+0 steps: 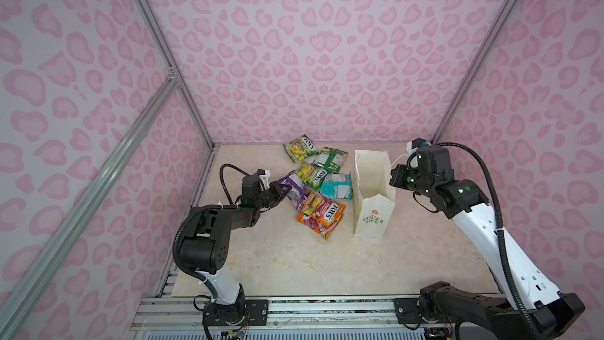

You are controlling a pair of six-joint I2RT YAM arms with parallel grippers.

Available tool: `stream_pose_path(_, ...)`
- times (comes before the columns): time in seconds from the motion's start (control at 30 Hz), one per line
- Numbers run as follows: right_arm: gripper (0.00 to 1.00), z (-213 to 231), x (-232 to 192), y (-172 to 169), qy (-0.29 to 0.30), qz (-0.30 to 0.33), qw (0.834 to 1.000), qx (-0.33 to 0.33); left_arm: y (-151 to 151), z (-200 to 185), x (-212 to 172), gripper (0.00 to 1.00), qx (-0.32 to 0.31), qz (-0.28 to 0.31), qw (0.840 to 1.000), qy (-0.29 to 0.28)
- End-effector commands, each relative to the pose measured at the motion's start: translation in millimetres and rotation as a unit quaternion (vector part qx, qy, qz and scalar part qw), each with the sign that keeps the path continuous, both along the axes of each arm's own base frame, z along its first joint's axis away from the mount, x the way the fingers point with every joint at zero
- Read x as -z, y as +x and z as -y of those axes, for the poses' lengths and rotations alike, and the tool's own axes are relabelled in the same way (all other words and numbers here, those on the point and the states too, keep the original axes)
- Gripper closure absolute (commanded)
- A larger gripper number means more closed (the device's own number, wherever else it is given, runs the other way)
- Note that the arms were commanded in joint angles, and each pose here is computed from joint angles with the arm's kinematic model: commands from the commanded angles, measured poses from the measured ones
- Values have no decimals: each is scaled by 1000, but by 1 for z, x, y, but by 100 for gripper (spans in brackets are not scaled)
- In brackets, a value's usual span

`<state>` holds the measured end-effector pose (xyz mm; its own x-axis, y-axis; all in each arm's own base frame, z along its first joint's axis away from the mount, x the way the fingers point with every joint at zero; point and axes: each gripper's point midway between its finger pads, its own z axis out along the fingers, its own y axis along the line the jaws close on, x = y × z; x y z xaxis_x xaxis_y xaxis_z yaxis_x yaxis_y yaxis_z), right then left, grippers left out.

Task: Place the snacks into the paper bag
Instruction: 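Lower the left gripper onto the purple Berries bag and grasp it, then lift the purple Berries bag with the left gripper and carry it over the paper bag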

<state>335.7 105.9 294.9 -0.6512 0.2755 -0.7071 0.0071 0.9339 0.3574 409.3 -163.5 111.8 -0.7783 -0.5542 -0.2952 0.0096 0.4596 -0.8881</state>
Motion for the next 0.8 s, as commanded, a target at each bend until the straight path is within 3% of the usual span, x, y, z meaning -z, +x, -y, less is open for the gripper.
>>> stream_pose_path(0.0, 100, 0, 0, 1, -6, 1, 1000, -2, -6, -1, -18, 97, 6, 21, 1000, 17)
stream_pose_path(0.4, 100, -1, 0, 2, -7, 1, 1000, -3, -39, -28, -62, 96, -24, 35, 991, 128)
stream_pose_path(0.77, 100, -4, 2, 3, -8, -1, 1000, -8, -47, -33, -77, 96, -22, 28, 988, 152)
